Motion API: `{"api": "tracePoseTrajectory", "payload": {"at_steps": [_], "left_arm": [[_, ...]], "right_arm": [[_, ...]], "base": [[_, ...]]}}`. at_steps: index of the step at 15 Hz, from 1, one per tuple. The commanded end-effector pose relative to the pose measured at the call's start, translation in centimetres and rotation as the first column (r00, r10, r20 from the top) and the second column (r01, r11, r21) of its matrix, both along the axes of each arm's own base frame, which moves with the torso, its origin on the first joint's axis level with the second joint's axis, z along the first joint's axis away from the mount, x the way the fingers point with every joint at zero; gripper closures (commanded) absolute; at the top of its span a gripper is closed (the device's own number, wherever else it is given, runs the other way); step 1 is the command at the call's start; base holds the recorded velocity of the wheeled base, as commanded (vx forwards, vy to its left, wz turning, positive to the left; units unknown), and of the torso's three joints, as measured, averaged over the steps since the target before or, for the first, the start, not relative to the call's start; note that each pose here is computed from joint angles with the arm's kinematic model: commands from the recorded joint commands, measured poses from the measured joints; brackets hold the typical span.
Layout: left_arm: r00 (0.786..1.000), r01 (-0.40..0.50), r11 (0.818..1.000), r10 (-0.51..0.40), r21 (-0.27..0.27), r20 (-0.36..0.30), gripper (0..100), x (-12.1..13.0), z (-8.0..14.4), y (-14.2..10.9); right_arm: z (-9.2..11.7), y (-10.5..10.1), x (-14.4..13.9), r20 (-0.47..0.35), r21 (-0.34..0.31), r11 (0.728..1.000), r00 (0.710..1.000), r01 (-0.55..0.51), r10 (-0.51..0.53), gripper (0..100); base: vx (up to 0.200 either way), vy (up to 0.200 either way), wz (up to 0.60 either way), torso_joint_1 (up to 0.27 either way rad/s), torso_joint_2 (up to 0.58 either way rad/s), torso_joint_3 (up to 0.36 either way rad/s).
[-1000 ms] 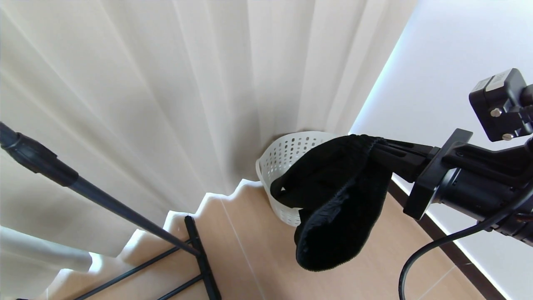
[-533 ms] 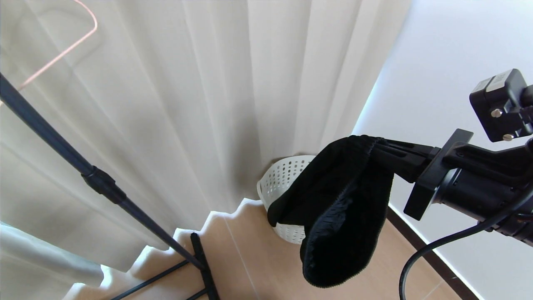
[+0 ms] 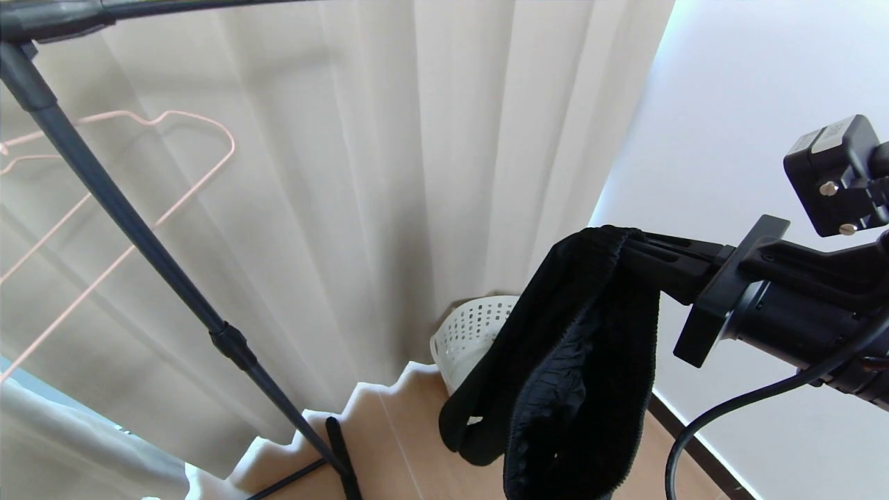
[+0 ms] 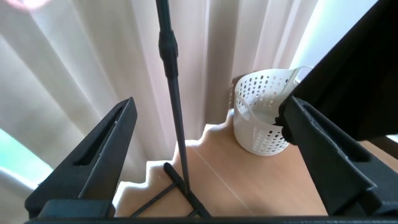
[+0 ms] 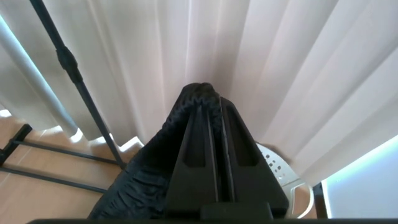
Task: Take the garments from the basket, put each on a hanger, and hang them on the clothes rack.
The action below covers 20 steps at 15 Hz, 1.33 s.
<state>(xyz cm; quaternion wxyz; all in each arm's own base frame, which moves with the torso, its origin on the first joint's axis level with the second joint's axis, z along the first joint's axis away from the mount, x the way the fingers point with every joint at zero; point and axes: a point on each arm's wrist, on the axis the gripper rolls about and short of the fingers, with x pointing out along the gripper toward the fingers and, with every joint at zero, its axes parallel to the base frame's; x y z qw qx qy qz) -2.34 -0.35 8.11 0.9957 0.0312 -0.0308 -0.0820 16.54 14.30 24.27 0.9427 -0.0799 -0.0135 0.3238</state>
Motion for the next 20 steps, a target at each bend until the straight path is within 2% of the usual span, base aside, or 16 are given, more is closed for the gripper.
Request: {"api": "tracePoseTrajectory", "payload": {"at_steps": [1,11,20], "left_arm": [[1.000,0.000,1.000,0.000,0.000,0.000,0,0.01,0.01,0.00],[1.000,0.000,1.000,0.000,0.000,0.001,0,0.01,0.03,0.00],[1.000,0.004,1.000,-0.004,0.002,0.000,0,0.01,0.01,-0.01]], "right_arm": [[-0.03,0.05,0.04,0.000,-0.002,1.000,1.000,0.000,0.000,100],[-0.07,0.01,0.00,-0.001,0.000,1.000,1.000,-0.002,0.002,100],[-0.09,-0.04,-0.07,0.000,-0.002,1.000,1.000,-0.003,0.003,100]], "base": [[0.000,0.000,0.00,0.217,-0.54,-0.295],[0.000,0.000,0.00,0.234,-0.55,-0.314],[0.000,0.000,0.00,0.021,-0.05,-0.026]]}}
